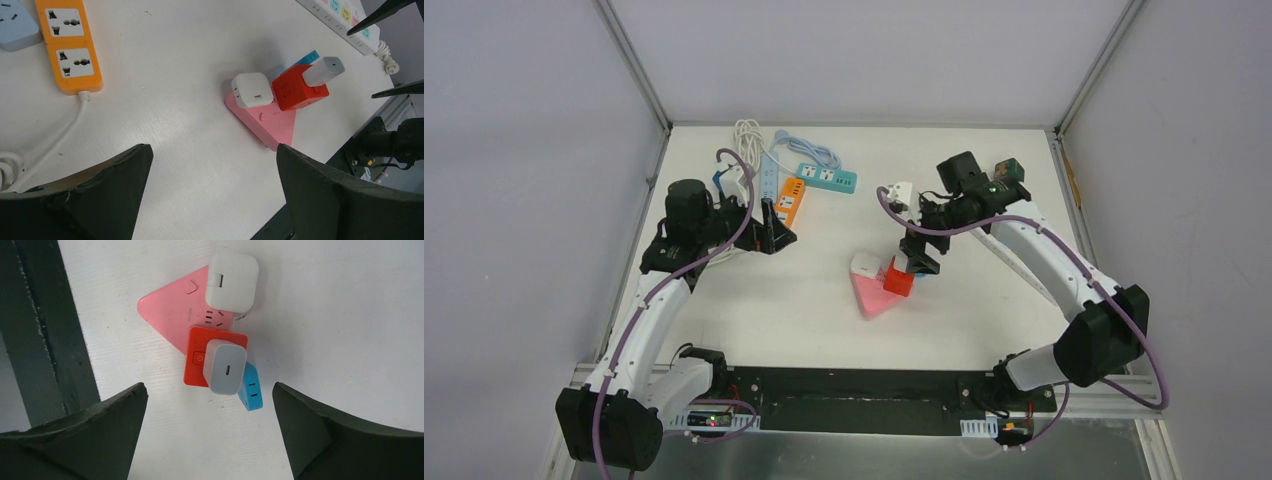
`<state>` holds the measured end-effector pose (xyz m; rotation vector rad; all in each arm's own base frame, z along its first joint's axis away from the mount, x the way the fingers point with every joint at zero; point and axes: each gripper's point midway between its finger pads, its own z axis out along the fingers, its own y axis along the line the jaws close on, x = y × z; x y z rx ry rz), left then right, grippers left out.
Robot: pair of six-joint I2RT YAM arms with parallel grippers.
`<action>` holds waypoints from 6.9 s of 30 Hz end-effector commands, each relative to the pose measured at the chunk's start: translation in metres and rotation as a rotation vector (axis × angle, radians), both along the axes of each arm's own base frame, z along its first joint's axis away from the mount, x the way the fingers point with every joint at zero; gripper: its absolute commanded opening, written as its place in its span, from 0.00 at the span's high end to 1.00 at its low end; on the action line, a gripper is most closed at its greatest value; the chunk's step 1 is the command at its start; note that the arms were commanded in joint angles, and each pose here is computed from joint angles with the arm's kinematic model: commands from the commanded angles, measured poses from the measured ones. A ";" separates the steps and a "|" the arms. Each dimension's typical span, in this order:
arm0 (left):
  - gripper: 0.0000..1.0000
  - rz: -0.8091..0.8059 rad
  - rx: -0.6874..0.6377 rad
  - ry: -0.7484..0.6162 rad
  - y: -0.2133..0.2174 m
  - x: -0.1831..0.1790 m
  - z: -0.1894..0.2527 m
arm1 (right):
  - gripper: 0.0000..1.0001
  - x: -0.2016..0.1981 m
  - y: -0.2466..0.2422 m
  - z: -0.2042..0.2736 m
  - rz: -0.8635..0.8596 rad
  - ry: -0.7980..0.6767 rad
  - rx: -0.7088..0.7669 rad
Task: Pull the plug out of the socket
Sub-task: Move the socket to the center of the board, then remove the plug from the socket.
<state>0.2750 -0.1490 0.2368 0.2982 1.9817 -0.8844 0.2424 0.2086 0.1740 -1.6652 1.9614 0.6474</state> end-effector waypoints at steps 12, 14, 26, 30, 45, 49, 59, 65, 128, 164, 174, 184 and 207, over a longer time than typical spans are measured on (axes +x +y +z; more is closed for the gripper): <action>0.01 -0.055 -0.168 -0.081 -0.017 -0.006 0.028 | 0.00 -0.030 0.007 0.044 0.063 0.066 0.310; 0.01 -0.046 -0.205 -0.100 -0.020 -0.008 0.033 | 0.00 -0.030 0.007 0.047 0.052 0.070 0.339; 0.01 -0.159 -0.161 -0.242 -0.097 -0.053 0.011 | 0.00 -0.032 0.009 0.052 0.009 0.131 0.411; 0.01 -0.209 -0.175 -0.313 -0.107 -0.059 0.001 | 0.00 -0.018 0.009 0.049 -0.072 0.132 0.394; 0.01 -0.272 -0.167 -0.392 -0.134 -0.061 -0.020 | 0.18 0.017 -0.008 -0.008 -0.259 0.170 0.142; 0.01 -0.259 -0.161 -0.379 -0.154 -0.065 -0.025 | 0.25 0.008 -0.006 -0.020 -0.216 0.208 0.088; 0.01 -0.071 -0.016 -0.385 -0.207 -0.076 -0.048 | 0.32 0.007 0.000 -0.024 -0.215 0.215 0.076; 0.02 0.016 0.051 -0.387 -0.235 -0.064 -0.055 | 0.31 0.011 0.002 -0.021 -0.243 0.220 0.091; 1.00 -0.219 0.116 -0.463 -0.252 -0.048 -0.133 | 0.83 0.000 0.018 -0.037 -0.346 0.240 -0.025; 1.00 -0.215 0.131 -0.453 -0.241 -0.048 -0.138 | 1.00 -0.011 0.020 -0.043 -0.305 0.204 -0.057; 1.00 -0.240 0.114 -0.456 -0.244 -0.050 -0.139 | 1.00 -0.025 0.027 -0.040 -0.256 0.274 -0.013; 1.00 -0.236 0.127 -0.449 -0.240 -0.049 -0.144 | 1.00 -0.017 0.020 -0.040 -0.287 0.267 -0.025; 1.00 -0.268 0.117 -0.435 -0.243 -0.049 -0.149 | 1.00 -0.012 0.012 -0.038 -0.326 0.296 -0.004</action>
